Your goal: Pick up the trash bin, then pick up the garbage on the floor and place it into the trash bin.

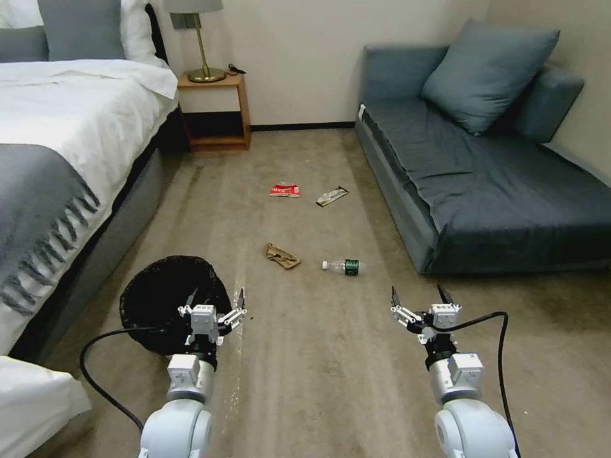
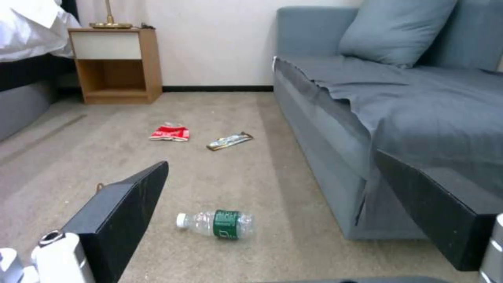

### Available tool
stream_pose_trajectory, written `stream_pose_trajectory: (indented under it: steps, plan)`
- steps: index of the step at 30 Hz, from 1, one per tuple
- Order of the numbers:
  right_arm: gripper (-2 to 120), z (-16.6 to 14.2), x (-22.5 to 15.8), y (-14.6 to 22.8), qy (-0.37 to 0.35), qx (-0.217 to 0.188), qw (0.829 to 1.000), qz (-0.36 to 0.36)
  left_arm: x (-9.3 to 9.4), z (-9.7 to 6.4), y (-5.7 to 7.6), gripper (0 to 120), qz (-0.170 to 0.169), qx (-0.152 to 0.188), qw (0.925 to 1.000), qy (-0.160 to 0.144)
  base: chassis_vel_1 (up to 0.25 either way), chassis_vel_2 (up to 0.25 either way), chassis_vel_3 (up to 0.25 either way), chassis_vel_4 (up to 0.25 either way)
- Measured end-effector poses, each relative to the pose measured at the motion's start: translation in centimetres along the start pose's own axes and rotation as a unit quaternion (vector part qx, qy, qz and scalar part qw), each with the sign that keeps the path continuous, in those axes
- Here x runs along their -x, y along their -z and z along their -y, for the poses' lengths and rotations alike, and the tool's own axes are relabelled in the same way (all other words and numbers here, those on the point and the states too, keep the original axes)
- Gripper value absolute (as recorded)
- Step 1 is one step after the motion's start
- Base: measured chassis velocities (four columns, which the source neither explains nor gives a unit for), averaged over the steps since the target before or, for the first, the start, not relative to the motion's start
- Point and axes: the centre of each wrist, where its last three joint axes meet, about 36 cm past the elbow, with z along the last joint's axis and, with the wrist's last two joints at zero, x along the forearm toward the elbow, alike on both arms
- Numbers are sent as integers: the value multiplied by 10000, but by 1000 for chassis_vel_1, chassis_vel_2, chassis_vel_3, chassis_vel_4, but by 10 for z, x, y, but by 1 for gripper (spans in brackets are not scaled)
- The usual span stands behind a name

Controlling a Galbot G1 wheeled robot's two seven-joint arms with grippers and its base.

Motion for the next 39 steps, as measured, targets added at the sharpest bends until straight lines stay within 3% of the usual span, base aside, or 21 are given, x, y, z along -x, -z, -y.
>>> stream_pose_trajectory:
  steps: [23, 27, 30, 32, 35, 39]
  plan:
    - [100, 0, 0, 0, 6, 5, 10000, -5, -1, -2, 0, 100, 0, -9, 10000, 13, 0, 0, 0, 0]
    - [100, -12, -21, 10, 129, 238, 9996, -13, -7, -19, 3, 100, 36, -144, 9997, 182, 0, 0, 0, 0]
    - [100, -34, -64, 31, 356, 805, 9960, -169, -16, -44, 10, 100, 117, -352, 9983, 449, 0, 0, 0, 0]
    - [100, -39, -74, 37, 405, 965, 9942, -238, -18, -50, 12, 100, 138, -402, 9978, 510, 0, 0, 0, 0]
    - [100, -56, -113, 60, 569, 1582, 9840, -594, -27, -72, 21, 100, 245, -592, 9952, 737, 0, 0, 0, 0]
    - [100, -58, -120, 65, 586, 1715, 9811, -684, -34, -91, 31, 100, 348, -734, 9925, 918, 0, 0, 0, 0]
